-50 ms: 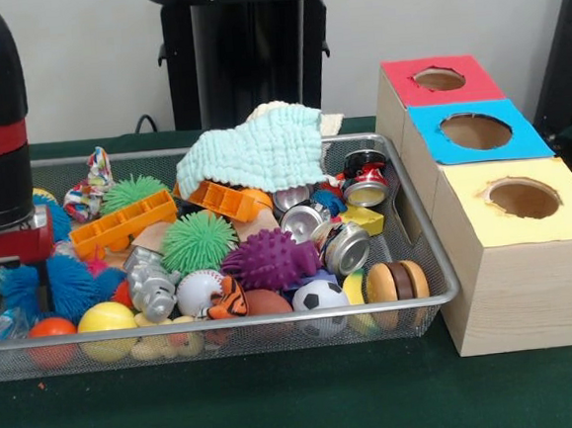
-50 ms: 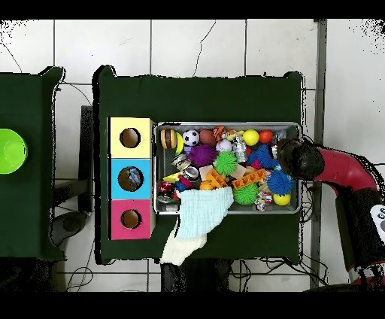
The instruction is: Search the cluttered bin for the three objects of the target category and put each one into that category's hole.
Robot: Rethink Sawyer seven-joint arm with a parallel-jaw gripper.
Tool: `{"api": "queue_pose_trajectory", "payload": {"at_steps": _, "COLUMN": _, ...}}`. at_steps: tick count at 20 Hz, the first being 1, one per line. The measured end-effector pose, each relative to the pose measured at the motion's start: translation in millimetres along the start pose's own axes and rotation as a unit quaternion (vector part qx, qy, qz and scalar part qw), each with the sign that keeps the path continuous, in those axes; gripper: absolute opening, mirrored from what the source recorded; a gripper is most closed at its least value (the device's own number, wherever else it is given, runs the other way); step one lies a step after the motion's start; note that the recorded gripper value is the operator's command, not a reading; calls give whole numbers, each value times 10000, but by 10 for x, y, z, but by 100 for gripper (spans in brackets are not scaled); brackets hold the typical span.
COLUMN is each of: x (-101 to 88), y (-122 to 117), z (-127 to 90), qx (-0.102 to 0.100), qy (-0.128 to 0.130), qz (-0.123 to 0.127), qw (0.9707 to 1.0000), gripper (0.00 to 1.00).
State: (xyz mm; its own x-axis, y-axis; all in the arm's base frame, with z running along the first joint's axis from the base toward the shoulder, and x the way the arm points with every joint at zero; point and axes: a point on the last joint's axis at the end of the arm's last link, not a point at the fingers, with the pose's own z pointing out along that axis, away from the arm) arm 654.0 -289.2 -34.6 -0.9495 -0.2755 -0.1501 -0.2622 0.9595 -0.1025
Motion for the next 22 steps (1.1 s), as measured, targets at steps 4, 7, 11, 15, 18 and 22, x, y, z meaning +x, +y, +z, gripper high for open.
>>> {"api": "queue_pose_trajectory", "payload": {"at_steps": 4, "x": 4, "y": 23, "z": 28, "qx": -46, "qy": 2, "qz": 35, "qw": 10000, "gripper": 100}}
{"api": "queue_pose_trajectory", "payload": {"at_steps": 7, "x": -1, "y": 7, "z": 33, "qx": -32, "qy": -3, "qz": 40, "qw": 10000, "gripper": 100}}
{"api": "queue_pose_trajectory", "payload": {"at_steps": 11, "x": -38, "y": -96, "z": 98, "qx": 148, "qy": -64, "qz": -34, "qw": 9999, "gripper": 100}}
{"api": "queue_pose_trajectory", "payload": {"at_steps": 15, "x": -62, "y": -39, "z": 151, "qx": 291, "qy": -28, "qz": -299, "qw": 9991, "gripper": 100}}
{"api": "queue_pose_trajectory", "payload": {"at_steps": 18, "x": -98, "y": -11, "z": 127, "qx": 451, "qy": -2, "qz": -557, "qw": 9974, "gripper": 100}}
{"api": "queue_pose_trajectory", "payload": {"at_steps": 22, "x": -121, "y": 10, "z": 116, "qx": 522, "qy": -7, "qz": -689, "qw": 9963, "gripper": 0}}
